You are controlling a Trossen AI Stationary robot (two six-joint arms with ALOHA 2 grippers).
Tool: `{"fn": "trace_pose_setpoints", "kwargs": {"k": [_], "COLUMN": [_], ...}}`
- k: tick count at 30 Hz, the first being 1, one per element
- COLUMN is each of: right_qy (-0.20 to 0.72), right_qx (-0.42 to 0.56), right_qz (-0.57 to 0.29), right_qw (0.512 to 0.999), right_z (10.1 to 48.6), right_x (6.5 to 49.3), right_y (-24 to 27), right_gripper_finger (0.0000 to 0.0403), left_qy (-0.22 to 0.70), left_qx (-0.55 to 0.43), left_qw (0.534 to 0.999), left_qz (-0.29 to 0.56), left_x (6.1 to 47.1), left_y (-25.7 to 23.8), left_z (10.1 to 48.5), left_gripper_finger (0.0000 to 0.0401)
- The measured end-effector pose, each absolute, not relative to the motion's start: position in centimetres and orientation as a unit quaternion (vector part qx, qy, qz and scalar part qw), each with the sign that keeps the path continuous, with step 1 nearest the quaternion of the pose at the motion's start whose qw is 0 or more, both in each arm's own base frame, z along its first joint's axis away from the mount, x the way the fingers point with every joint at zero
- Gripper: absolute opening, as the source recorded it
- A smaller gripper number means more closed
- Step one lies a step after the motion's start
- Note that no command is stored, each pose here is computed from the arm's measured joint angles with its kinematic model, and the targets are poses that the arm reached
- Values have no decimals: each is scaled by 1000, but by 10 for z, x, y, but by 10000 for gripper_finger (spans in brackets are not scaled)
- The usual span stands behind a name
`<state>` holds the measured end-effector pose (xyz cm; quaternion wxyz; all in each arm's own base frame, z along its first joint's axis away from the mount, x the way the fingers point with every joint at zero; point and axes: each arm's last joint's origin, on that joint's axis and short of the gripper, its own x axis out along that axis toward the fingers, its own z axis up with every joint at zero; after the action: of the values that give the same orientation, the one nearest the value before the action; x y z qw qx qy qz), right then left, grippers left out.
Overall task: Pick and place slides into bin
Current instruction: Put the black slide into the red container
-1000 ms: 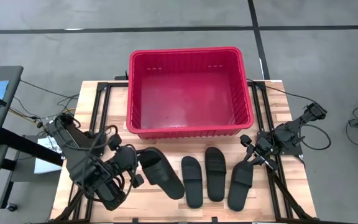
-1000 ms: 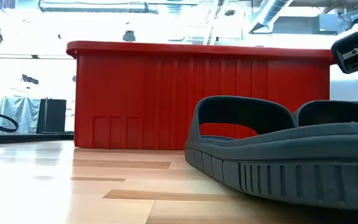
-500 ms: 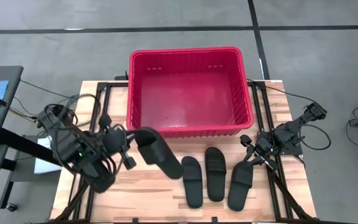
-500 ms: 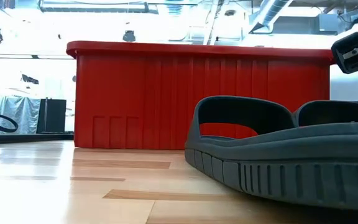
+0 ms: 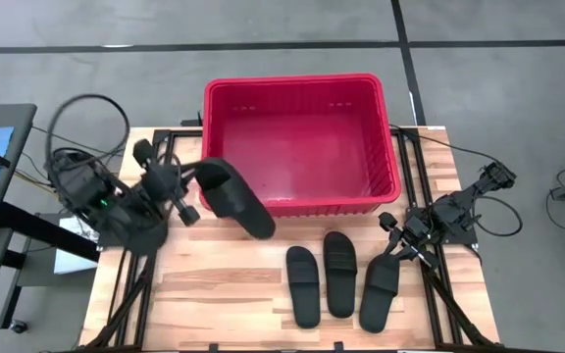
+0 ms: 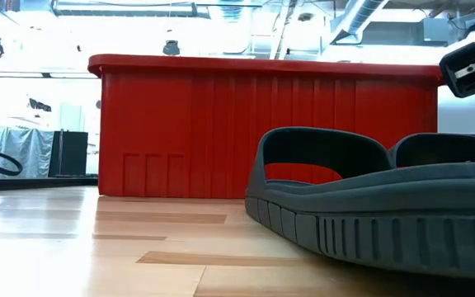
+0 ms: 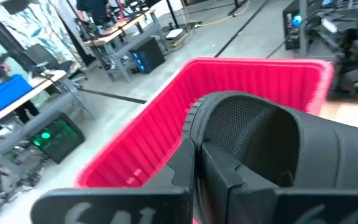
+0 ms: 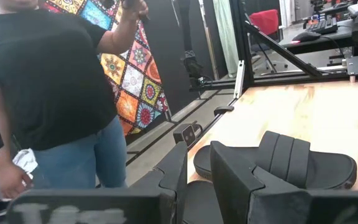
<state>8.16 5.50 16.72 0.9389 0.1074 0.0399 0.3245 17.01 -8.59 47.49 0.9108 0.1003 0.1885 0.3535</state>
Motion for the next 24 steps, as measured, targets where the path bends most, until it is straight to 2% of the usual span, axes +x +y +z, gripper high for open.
{"fn": "trace_pose_setpoints", "kwargs": {"k": [17, 24], "right_qy": [40, 40], "right_qx": [107, 107], "right_qz": [324, 324], "right_qw": [939, 939], "right_z": [167, 167], "right_x": [82, 82], "right_y": [55, 55], "right_gripper_finger": [63, 63], "left_qy": [221, 263], "left_qx": [163, 196], "left_qw": [851, 815], "left_qz": [447, 477], "left_x": [136, 145], "left_y": [-20, 0], "left_z": [495, 499], "left_gripper_finger": [0, 0]}}
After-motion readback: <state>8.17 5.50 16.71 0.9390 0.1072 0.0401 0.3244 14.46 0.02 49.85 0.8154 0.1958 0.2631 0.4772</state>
